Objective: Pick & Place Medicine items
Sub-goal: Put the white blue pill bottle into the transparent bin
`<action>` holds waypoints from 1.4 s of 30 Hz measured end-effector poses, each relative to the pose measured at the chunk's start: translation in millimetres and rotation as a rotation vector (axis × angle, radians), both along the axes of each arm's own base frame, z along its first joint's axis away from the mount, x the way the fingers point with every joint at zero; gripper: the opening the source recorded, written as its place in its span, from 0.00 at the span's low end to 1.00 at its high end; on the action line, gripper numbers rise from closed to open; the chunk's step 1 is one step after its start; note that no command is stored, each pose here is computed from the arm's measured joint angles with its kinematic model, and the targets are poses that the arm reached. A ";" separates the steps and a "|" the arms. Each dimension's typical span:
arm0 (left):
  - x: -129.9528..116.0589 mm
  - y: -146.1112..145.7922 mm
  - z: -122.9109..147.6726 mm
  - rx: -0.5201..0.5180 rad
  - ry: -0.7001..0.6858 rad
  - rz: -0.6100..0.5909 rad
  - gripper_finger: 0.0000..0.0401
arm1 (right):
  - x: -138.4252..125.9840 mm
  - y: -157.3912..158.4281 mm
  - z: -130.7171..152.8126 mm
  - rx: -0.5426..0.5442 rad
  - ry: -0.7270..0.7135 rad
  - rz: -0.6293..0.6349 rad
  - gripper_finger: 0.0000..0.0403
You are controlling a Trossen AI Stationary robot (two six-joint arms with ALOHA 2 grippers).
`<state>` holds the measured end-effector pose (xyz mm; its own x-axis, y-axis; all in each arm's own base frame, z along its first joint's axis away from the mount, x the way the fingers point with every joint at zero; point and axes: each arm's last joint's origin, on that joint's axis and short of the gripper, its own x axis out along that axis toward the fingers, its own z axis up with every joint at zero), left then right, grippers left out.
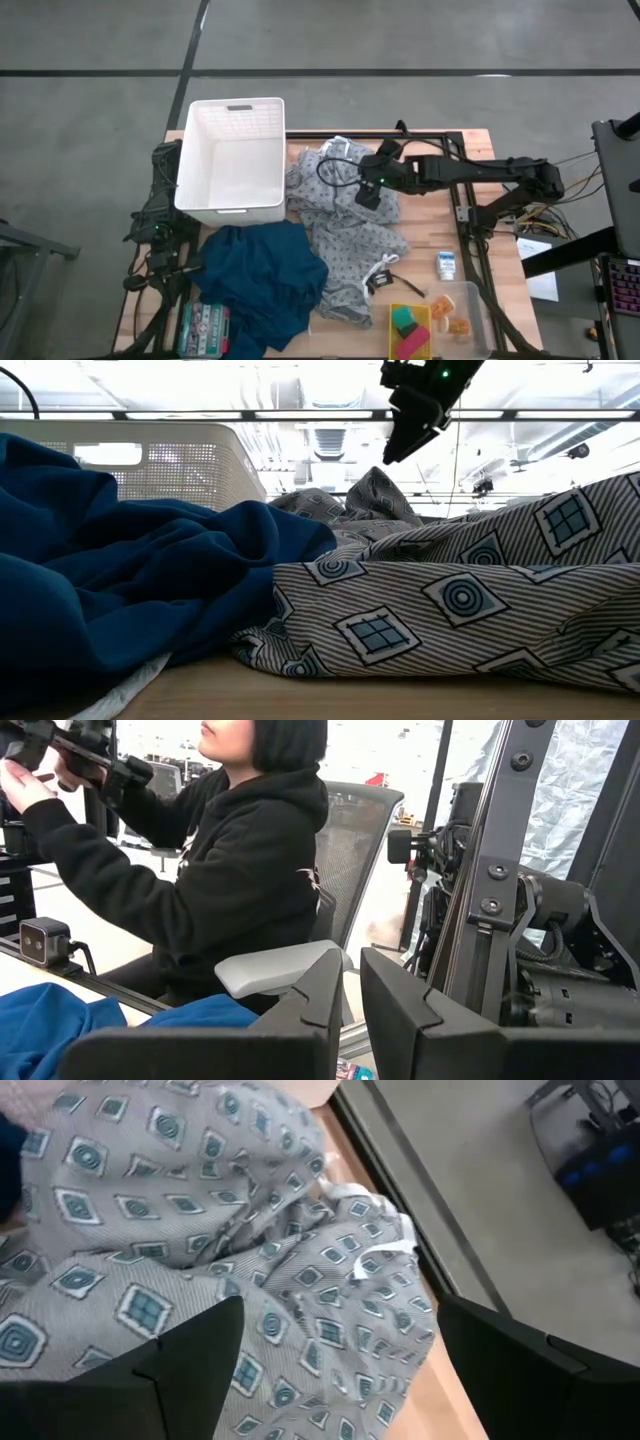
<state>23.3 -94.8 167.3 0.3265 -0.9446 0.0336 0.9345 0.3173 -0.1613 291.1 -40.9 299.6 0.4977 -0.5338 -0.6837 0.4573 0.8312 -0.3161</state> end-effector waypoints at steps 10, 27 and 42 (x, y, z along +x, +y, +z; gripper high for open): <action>0.0 0.0 -0.1 0.000 0.000 0.000 0.12 | 8.5 1.6 -10.0 0.025 0.011 -0.005 0.81; 0.0 0.0 -0.1 0.000 0.000 0.000 0.12 | -42.0 10.7 25.8 0.358 0.197 -0.213 0.81; 0.0 0.0 0.0 0.000 0.000 0.000 0.12 | -71.1 26.1 25.2 0.638 0.462 -0.307 0.81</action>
<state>23.3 -94.8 167.3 0.3265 -0.9446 0.0335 0.9345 0.3173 -0.1613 220.0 -14.8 324.8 -0.0105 -0.0422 -0.9991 0.6324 0.7737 -0.0393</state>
